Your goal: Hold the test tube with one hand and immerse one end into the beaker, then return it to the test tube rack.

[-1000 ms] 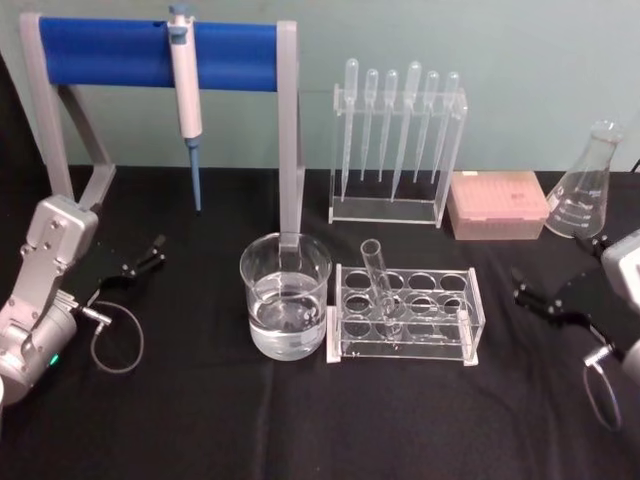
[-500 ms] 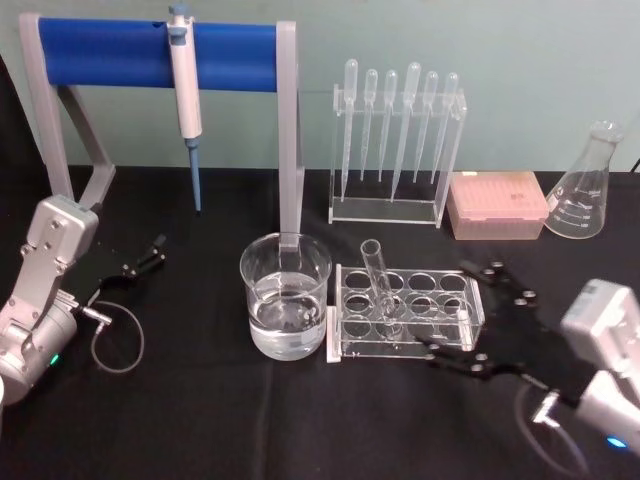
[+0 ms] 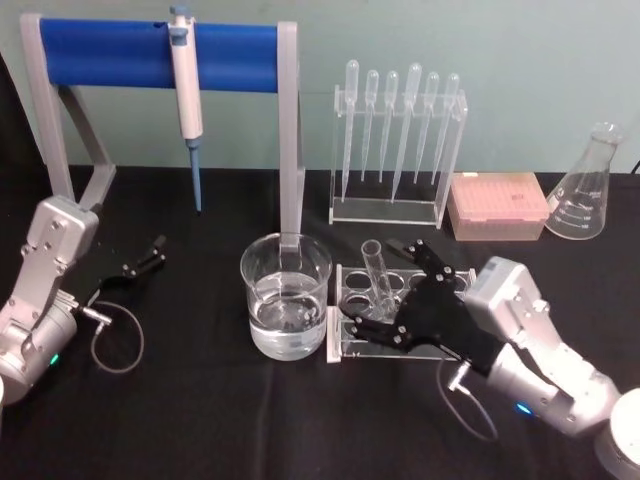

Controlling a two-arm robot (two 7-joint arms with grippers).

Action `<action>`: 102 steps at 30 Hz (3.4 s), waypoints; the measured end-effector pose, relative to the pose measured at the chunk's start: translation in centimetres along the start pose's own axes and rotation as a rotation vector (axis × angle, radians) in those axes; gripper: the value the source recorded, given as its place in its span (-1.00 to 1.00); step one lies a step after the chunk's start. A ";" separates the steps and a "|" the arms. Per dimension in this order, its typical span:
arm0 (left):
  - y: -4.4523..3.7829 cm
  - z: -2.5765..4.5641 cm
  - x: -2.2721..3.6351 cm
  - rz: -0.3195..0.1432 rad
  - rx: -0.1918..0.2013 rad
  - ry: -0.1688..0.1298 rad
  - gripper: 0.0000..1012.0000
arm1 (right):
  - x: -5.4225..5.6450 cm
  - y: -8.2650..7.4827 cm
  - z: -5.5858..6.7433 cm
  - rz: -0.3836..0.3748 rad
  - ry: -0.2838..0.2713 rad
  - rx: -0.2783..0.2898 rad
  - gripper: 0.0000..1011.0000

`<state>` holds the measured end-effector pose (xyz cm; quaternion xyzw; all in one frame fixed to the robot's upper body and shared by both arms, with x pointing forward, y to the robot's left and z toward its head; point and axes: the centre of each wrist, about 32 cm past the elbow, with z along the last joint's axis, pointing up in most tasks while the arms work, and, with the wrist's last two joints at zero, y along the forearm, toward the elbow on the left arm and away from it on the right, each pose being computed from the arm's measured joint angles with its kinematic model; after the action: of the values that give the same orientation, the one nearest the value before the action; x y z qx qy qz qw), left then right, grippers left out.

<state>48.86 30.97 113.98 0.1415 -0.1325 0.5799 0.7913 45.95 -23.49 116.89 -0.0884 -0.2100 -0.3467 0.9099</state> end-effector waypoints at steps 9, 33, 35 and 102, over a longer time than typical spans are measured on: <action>0.00 0.00 0.00 0.000 0.000 0.000 0.98 | -0.3 1.1 -0.5 -0.033 0.026 0.013 0.72; 0.00 0.00 0.00 0.000 0.000 0.000 0.98 | -0.3 0.6 0.1 -0.066 0.109 0.051 -0.55; 0.00 0.00 0.00 0.000 0.000 0.000 0.98 | -0.2 0.4 0.5 -0.070 0.138 0.059 -0.55; 0.00 0.00 0.00 0.000 0.000 0.000 0.98 | 6.0 -0.2 7.7 -0.044 0.362 0.011 -0.55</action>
<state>48.86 30.97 113.98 0.1415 -0.1325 0.5799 0.7913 47.38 -24.83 126.44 -0.0150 -0.0465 -0.3758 0.9254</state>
